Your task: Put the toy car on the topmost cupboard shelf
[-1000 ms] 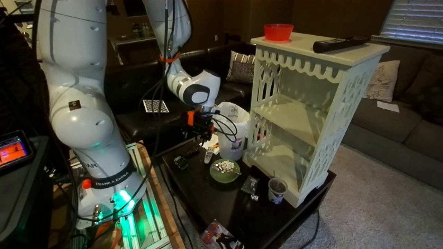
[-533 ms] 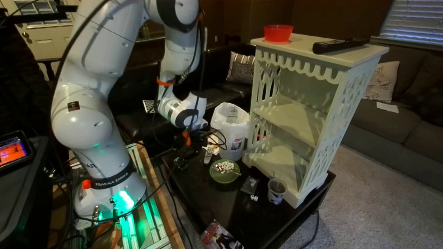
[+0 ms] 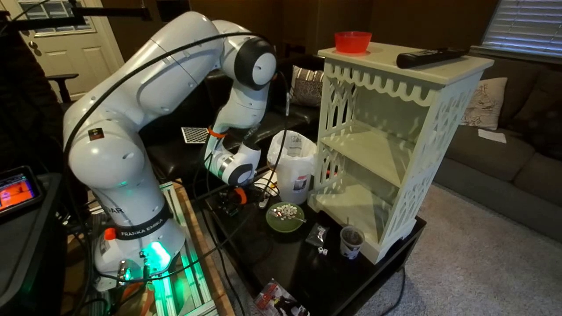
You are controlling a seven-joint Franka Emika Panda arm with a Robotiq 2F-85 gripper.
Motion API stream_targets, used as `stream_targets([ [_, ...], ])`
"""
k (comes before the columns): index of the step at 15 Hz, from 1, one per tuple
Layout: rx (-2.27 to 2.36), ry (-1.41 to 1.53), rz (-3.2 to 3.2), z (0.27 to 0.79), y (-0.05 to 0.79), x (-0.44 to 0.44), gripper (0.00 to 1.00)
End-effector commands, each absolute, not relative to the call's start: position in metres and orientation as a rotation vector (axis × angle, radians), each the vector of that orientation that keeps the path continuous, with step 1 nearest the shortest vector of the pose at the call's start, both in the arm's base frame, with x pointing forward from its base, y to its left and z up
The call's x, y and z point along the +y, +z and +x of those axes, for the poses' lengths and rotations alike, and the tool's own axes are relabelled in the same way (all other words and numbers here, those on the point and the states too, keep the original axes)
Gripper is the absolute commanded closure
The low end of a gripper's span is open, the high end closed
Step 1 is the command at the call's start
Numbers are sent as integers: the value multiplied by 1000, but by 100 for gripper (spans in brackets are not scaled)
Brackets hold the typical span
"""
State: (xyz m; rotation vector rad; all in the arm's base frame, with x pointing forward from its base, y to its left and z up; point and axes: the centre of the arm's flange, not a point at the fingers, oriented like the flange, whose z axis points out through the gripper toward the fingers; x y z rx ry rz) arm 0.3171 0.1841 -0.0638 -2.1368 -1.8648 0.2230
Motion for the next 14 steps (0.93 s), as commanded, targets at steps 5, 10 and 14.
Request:
stream_targets([
  [5,-2127,161,-1831,344,-106,195,0],
  [10,-2251,109,-1532,354,-143,216,0],
  [14,-2264,82,-1335,352,-174,244,0],
])
